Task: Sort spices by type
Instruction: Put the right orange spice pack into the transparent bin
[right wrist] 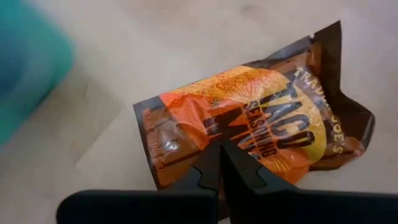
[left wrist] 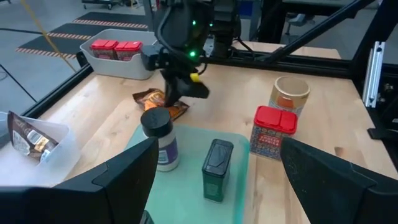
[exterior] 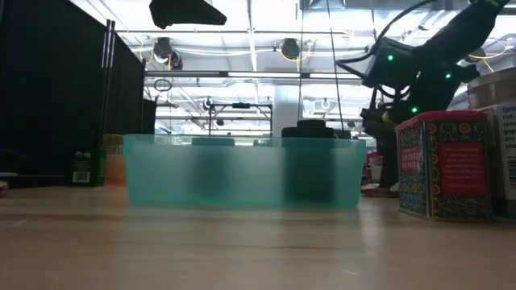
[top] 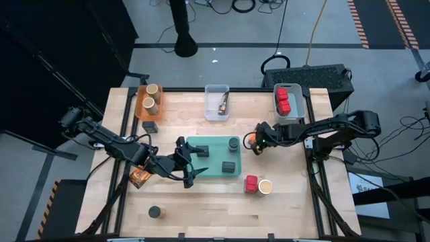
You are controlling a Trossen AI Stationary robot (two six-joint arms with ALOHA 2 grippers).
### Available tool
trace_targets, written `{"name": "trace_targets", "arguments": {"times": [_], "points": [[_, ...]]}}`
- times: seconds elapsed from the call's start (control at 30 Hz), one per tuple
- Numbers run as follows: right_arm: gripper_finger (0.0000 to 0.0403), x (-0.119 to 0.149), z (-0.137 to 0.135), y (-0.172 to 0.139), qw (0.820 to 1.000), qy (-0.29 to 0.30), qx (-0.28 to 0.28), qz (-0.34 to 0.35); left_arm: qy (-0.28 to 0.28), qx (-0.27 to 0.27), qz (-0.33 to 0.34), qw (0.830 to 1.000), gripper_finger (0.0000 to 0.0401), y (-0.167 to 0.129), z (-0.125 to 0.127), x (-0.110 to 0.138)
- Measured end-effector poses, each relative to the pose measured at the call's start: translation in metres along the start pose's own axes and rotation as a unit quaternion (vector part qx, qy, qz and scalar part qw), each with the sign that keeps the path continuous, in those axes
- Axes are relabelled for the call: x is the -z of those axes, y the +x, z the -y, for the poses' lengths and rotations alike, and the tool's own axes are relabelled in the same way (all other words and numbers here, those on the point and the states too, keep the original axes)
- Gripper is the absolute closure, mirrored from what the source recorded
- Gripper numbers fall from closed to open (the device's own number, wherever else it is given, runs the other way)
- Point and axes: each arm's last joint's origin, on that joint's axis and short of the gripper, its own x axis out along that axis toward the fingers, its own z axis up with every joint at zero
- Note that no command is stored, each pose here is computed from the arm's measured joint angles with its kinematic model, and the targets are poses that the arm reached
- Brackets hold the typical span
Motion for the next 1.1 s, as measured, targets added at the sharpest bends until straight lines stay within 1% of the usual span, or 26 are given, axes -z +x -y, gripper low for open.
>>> {"name": "trace_targets", "arguments": {"times": [0.1,0.17,0.3,0.37,0.5,0.57,0.63,0.7,0.8,0.87,0.97,1.1], "points": [[0.0403,0.010,0.000,-0.005,0.998,-0.027,0.008,-0.050,0.000,-0.002,-0.001,1.000,0.0068,0.000,-0.001,0.000],[0.0403,0.015,0.001,-0.013,0.995,-0.053,0.026,-0.079,0.002,-0.005,-0.001,1.000,0.0068,0.001,-0.002,0.000],[0.0403,0.014,0.002,-0.031,0.990,-0.077,0.051,-0.107,-0.002,-0.014,-0.002,1.000,0.0068,0.004,-0.007,-0.001],[0.0402,0.006,-0.002,-0.042,0.992,-0.073,0.041,-0.095,-0.005,-0.018,-0.002,1.000,0.0068,0.006,-0.009,-0.002],[0.0402,-0.003,-0.001,-0.058,0.991,-0.073,0.054,-0.103,-0.004,-0.020,-0.004,1.000,0.0068,0.006,-0.010,-0.002],[0.0401,-0.012,0.001,-0.061,0.993,-0.046,0.054,-0.094,-0.004,-0.020,-0.005,1.000,0.0068,0.006,-0.010,-0.001],[0.0393,-0.018,0.007,-0.060,0.993,-0.017,0.065,-0.094,-0.003,-0.020,-0.006,1.000,0.0068,0.006,-0.010,-0.001],[0.0378,-0.023,0.013,-0.058,0.993,0.008,0.073,-0.093,-0.003,-0.020,-0.006,1.000,0.0068,0.006,-0.010,-0.001],[0.0346,-0.027,0.018,-0.056,0.992,0.033,0.080,-0.095,0.002,-0.021,-0.008,1.000,0.0068,0.006,-0.010,-0.001],[0.0318,-0.028,0.019,-0.056,0.991,0.040,0.074,-0.100,0.010,-0.021,-0.009,1.000,0.0068,0.006,-0.010,0.000],[0.0271,-0.028,0.020,-0.056,0.992,0.024,0.071,-0.104,0.019,-0.022,-0.015,0.999,0.0068,0.006,-0.011,0.001],[0.0214,-0.027,0.027,-0.055,0.987,0.064,0.098,-0.112,0.024,-0.024,-0.022,0.999,0.0068,0.006,-0.011,0.002]]}}
